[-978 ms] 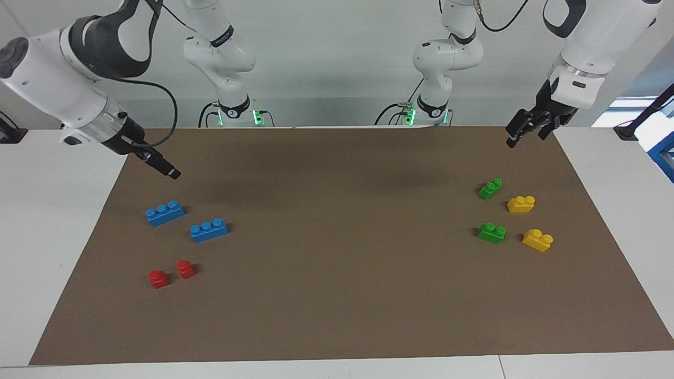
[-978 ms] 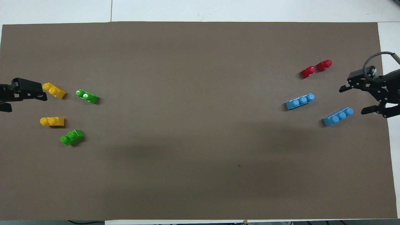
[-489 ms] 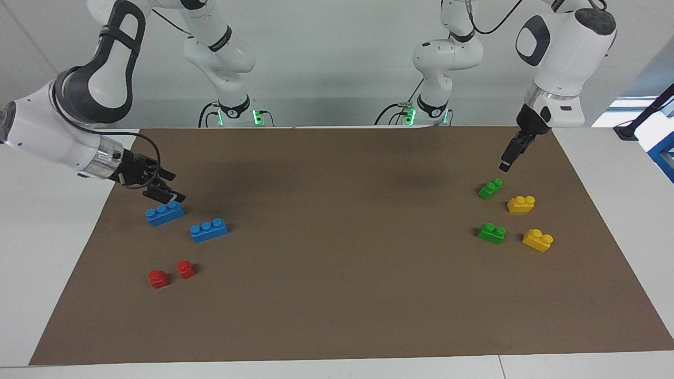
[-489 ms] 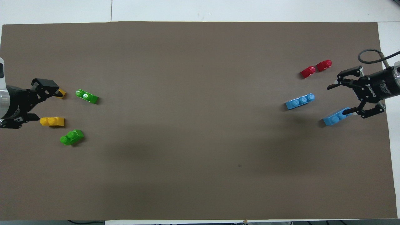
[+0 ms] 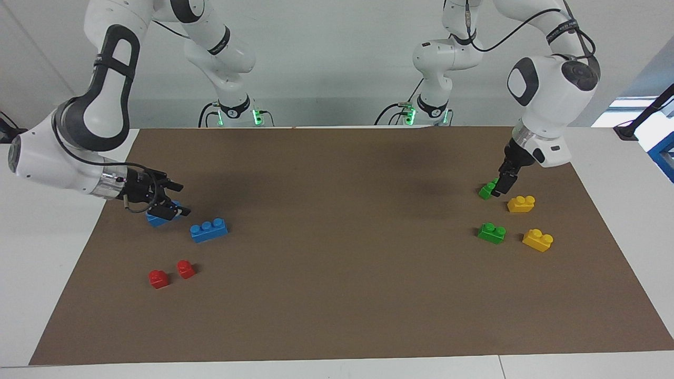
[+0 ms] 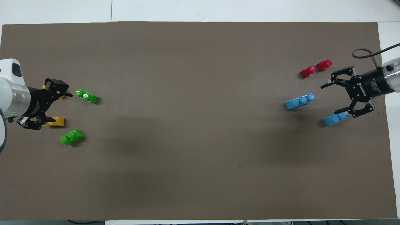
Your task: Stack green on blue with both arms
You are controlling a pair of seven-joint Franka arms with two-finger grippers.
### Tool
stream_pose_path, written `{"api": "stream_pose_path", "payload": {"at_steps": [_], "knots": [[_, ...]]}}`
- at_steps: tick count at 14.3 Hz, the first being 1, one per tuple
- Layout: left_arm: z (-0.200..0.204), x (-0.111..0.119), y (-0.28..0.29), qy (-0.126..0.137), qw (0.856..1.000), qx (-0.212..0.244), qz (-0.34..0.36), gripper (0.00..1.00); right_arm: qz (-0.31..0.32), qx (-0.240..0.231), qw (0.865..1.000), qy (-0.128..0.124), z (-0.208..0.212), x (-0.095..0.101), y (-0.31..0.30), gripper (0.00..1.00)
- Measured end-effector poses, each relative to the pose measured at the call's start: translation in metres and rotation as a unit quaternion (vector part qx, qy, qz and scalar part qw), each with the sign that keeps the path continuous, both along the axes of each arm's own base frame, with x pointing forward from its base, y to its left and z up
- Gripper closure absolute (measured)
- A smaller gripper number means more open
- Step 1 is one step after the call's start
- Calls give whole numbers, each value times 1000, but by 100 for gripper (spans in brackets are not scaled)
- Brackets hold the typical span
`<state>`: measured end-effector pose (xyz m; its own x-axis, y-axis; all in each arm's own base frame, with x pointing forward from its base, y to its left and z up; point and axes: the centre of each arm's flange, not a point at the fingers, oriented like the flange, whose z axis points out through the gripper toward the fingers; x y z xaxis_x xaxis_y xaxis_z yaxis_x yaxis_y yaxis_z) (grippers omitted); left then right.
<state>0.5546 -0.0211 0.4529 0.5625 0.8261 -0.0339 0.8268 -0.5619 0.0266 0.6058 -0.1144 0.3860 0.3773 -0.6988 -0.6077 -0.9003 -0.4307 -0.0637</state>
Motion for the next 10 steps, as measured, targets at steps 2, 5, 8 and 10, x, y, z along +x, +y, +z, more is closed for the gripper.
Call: {"api": "stream_pose_path", "payload": {"at_steps": [2,5,8,10], "knots": [[-24,10,1,16,1000,-2,13,0,-2,5,1000,12,-18,5,-5,0],[-50,29,6,31,999,-4,24,0,-2,10,1000,25,-37,9,-6,0],[-60,47,12,23,999,-7,29,0,-9,10,999,35,-53,12,-5,2],[-71,58,12,16,999,-9,30,0,-20,4,999,38,-60,15,-3,0]]}}
